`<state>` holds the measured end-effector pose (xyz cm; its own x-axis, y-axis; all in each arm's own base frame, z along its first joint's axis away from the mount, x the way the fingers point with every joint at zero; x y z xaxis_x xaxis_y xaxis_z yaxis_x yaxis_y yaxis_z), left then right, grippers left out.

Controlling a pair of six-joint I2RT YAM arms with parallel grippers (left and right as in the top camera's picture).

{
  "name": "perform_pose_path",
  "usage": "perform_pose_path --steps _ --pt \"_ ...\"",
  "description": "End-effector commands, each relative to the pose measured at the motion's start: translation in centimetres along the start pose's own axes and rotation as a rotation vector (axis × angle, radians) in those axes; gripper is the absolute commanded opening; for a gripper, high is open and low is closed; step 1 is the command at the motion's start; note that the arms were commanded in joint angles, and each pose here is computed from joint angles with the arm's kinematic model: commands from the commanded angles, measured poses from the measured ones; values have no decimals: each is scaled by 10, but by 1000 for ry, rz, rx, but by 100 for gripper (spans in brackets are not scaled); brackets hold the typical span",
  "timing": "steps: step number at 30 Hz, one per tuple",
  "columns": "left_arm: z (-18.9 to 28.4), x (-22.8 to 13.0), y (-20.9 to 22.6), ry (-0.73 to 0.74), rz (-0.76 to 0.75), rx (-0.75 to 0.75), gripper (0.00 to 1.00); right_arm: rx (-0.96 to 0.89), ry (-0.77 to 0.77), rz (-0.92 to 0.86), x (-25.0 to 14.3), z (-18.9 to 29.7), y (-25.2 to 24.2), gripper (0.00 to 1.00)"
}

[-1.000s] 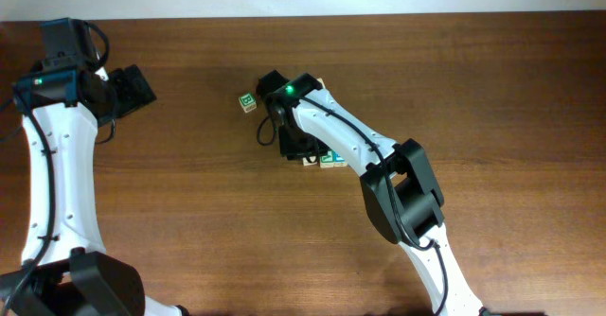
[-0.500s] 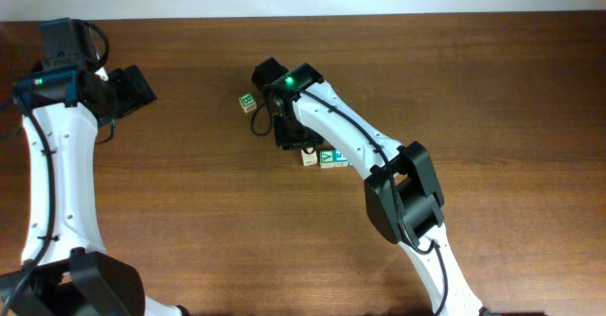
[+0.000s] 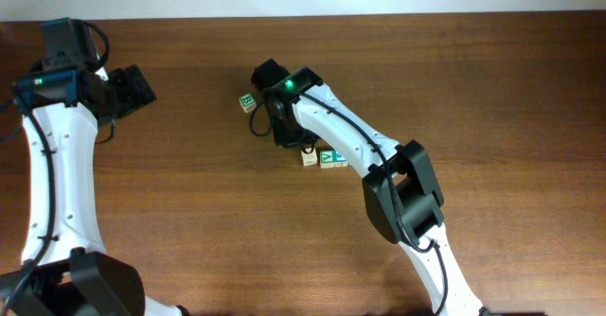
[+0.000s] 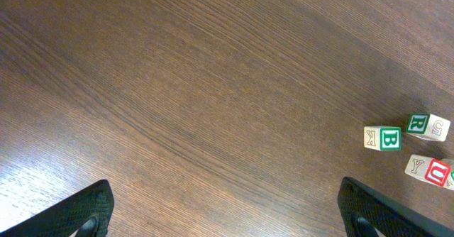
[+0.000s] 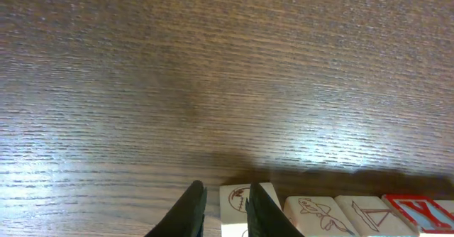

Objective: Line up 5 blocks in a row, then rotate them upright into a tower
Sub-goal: 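Carry the blue-2 block to the row's left end and release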

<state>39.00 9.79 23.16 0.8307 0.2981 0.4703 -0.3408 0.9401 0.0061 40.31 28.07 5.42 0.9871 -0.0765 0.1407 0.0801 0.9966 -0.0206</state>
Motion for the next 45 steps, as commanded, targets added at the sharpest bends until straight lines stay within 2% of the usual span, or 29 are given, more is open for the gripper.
perform_pose_path --steps 1,18,22,26,30,37,45 --pt "5 5 4 -19 18 14 99 -29 9 -8 -1 -10 -7 21" --pt "5 5 4 -19 18 14 99 -66 60 -14 -10 -20 -21 20" --pt "5 5 4 -19 18 14 99 63 75 79 -4 -13 -2 21" --pt "5 5 4 -19 18 14 99 167 114 166 -16 -5 22 22" --pt "5 5 4 -19 18 14 99 135 139 175 -27 -7 21 21" --pt "5 5 4 -19 18 14 99 18 161 85 -36 -21 -1 21" --pt "5 5 3 -19 18 14 99 1 145 87 -33 -22 -4 21"
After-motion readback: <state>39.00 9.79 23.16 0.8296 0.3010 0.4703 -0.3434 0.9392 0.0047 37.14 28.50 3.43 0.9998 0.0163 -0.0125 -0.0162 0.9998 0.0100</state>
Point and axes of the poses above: each gripper's point midway between its finger pads, its own z axis back along the fingers, its own y axis along the line the jaws close on, x = y × z, the point moved 2 cm from there along z, back along the fingers, and after that the axes turned 11 degrees about -z, right-handed, at the moved point
